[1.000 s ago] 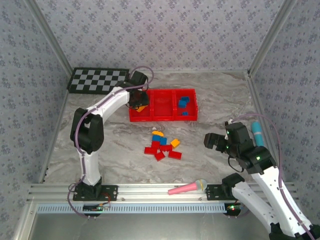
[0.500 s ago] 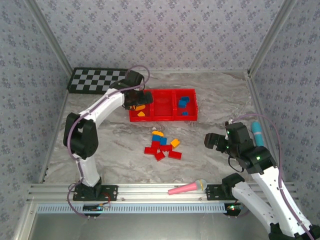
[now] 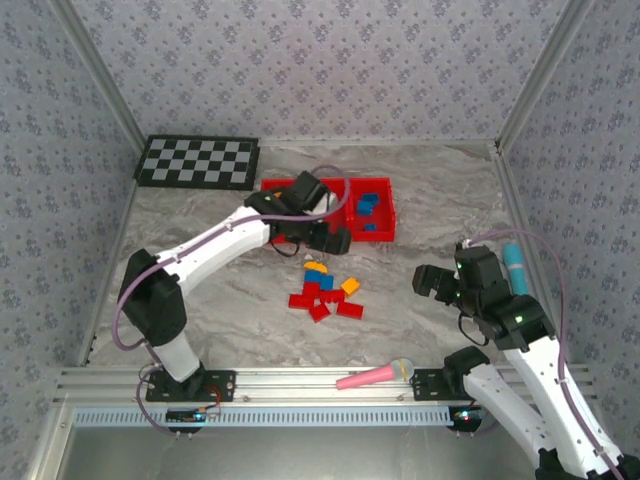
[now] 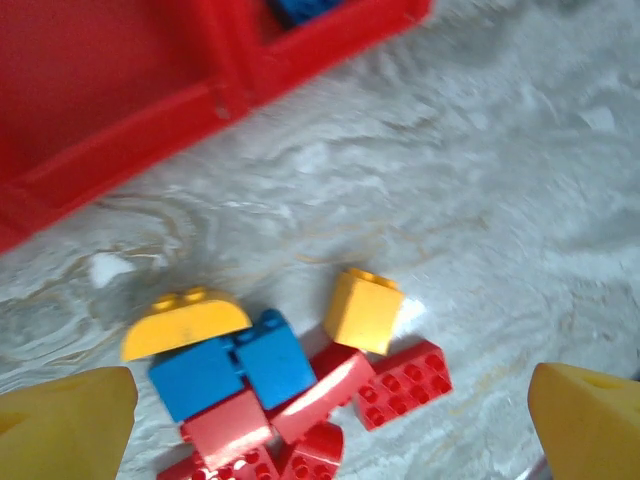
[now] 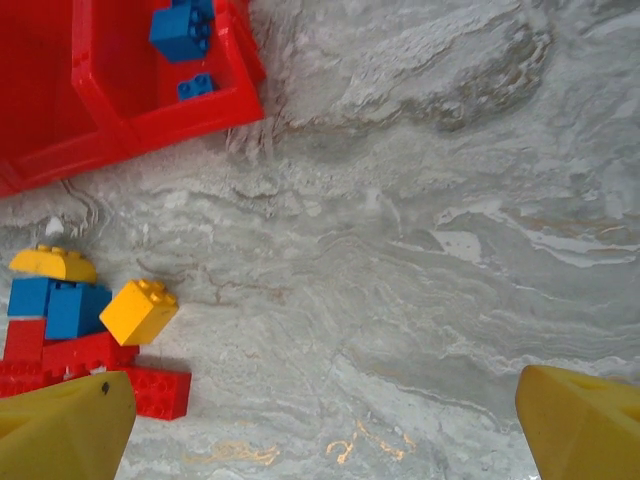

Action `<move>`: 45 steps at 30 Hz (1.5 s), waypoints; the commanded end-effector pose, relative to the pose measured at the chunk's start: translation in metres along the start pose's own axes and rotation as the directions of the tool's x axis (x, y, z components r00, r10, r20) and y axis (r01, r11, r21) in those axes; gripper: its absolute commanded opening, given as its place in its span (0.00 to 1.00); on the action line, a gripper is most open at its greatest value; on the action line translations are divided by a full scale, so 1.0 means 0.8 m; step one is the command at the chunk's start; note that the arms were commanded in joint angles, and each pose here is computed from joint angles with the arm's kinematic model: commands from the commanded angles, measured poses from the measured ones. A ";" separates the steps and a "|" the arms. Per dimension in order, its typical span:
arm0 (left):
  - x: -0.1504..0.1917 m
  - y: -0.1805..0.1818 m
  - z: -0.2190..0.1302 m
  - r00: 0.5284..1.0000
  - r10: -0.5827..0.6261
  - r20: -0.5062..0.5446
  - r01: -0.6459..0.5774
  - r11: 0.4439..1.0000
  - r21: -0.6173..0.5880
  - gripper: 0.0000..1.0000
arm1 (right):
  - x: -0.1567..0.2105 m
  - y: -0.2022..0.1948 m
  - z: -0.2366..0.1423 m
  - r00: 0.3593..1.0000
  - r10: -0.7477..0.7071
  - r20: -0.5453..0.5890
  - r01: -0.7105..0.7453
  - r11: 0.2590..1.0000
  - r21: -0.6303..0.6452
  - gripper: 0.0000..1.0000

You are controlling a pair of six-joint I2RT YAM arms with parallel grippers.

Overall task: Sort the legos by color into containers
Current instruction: Pick up the lego from the center of the table.

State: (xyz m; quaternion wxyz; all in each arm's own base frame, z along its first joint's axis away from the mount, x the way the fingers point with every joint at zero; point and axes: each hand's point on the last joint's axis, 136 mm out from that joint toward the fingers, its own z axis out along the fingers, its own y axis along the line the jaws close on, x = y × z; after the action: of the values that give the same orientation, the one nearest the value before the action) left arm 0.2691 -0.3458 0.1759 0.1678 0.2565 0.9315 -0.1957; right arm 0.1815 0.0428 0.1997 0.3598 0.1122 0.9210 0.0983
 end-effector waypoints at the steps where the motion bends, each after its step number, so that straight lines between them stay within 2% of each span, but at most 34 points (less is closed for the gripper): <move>1: 0.026 -0.022 0.016 0.976 0.168 -0.138 -0.173 0.985 -0.021 1.00 | -0.005 -0.022 -0.012 0.997 0.050 0.065 -0.054 0.997 0.061 1.00; 5: 0.035 -0.043 0.037 0.937 0.277 -0.211 -0.301 0.950 -0.088 1.00 | -0.007 -0.034 -0.023 0.990 0.076 0.121 -0.085 0.994 0.073 1.00; 7: 0.036 -0.051 0.046 0.929 0.294 -0.225 -0.321 0.943 -0.091 1.00 | -0.006 -0.036 -0.026 0.988 0.083 0.127 -0.092 0.993 0.070 1.00; 17: 0.056 -0.037 0.103 0.900 0.254 -0.353 -0.317 0.939 -0.135 0.87 | -0.007 -0.036 -0.026 0.988 0.081 0.132 -0.091 0.993 0.069 1.00; 25: 0.058 -0.034 0.133 0.890 0.247 -0.383 -0.319 0.938 -0.136 0.83 | -0.007 -0.037 -0.024 0.987 0.083 0.134 -0.094 0.993 0.073 1.00; 29: 0.062 -0.026 0.144 0.890 0.224 -0.398 -0.305 0.940 -0.152 0.79 | -0.006 -0.037 -0.024 0.988 0.081 0.133 -0.092 0.993 0.074 1.00; 37: 0.071 -0.011 0.158 0.890 0.146 -0.432 -0.235 0.959 -0.160 0.63 | -0.007 -0.039 -0.024 0.987 0.080 0.137 -0.092 0.992 0.085 1.00; 42: 0.075 -0.010 0.163 0.887 0.137 -0.441 -0.227 0.961 -0.157 0.62 | -0.007 -0.040 -0.024 0.987 0.086 0.138 -0.098 0.991 0.089 1.00; 45: 0.077 -0.008 0.167 0.888 0.115 -0.446 -0.208 0.964 -0.166 0.56 | -0.007 -0.040 -0.024 0.987 0.085 0.137 -0.098 0.991 0.088 1.00</move>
State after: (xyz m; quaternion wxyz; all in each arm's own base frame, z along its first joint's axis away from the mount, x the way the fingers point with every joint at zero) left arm 0.2478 -0.3861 0.0423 0.0161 0.3601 0.9325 -0.0207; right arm 0.1710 0.0150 0.2125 0.4141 0.1649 0.8919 0.0766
